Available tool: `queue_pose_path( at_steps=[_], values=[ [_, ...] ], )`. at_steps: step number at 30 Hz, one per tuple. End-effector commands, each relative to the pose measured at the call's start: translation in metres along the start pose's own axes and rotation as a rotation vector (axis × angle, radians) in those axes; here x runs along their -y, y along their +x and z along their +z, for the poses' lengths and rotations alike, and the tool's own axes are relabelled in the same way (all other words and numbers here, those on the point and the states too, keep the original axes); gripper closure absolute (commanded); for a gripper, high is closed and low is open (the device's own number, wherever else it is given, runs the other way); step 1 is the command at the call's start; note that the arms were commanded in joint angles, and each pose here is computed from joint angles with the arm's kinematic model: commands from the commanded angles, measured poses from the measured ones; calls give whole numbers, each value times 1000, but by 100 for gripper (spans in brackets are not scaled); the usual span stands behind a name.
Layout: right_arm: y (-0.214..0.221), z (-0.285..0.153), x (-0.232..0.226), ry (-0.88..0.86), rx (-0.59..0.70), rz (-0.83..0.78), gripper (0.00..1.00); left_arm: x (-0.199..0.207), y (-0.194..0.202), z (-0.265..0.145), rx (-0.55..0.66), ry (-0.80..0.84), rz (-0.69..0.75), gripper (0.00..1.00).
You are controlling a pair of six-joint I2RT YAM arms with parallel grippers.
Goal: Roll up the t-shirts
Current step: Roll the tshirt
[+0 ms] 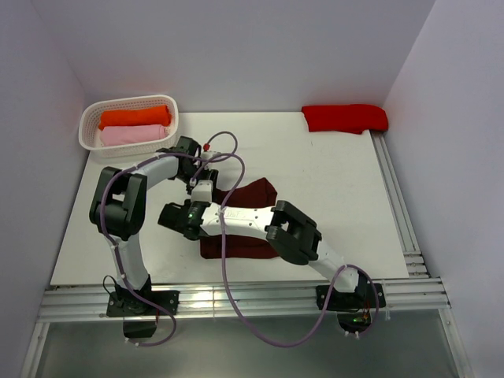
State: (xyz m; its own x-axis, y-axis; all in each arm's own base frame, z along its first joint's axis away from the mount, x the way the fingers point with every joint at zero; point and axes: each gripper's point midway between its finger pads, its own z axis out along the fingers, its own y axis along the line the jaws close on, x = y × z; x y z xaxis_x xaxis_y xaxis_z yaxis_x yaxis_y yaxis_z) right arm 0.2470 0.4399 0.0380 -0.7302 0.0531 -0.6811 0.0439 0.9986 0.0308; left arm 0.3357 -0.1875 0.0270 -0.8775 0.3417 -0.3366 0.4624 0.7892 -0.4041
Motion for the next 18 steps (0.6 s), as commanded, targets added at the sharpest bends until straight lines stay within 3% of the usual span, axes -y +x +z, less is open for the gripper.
queue_pose_path(
  at_steps=[1, 8, 12, 18],
  values=[
    [50, 20, 48, 180, -131, -131, 44, -1, -17, -1, 42, -19, 45, 48],
    [53, 20, 51, 172, -135, -121, 54, 10, -31, -13, 79, 22, 65, 37],
    [55, 21, 56, 152, -135, -102, 72, 18, -43, -27, 109, 65, 62, 36],
    [53, 15, 38, -58, -142, 25, 83, 21, -64, -59, 193, 133, 36, 33]
  ],
)
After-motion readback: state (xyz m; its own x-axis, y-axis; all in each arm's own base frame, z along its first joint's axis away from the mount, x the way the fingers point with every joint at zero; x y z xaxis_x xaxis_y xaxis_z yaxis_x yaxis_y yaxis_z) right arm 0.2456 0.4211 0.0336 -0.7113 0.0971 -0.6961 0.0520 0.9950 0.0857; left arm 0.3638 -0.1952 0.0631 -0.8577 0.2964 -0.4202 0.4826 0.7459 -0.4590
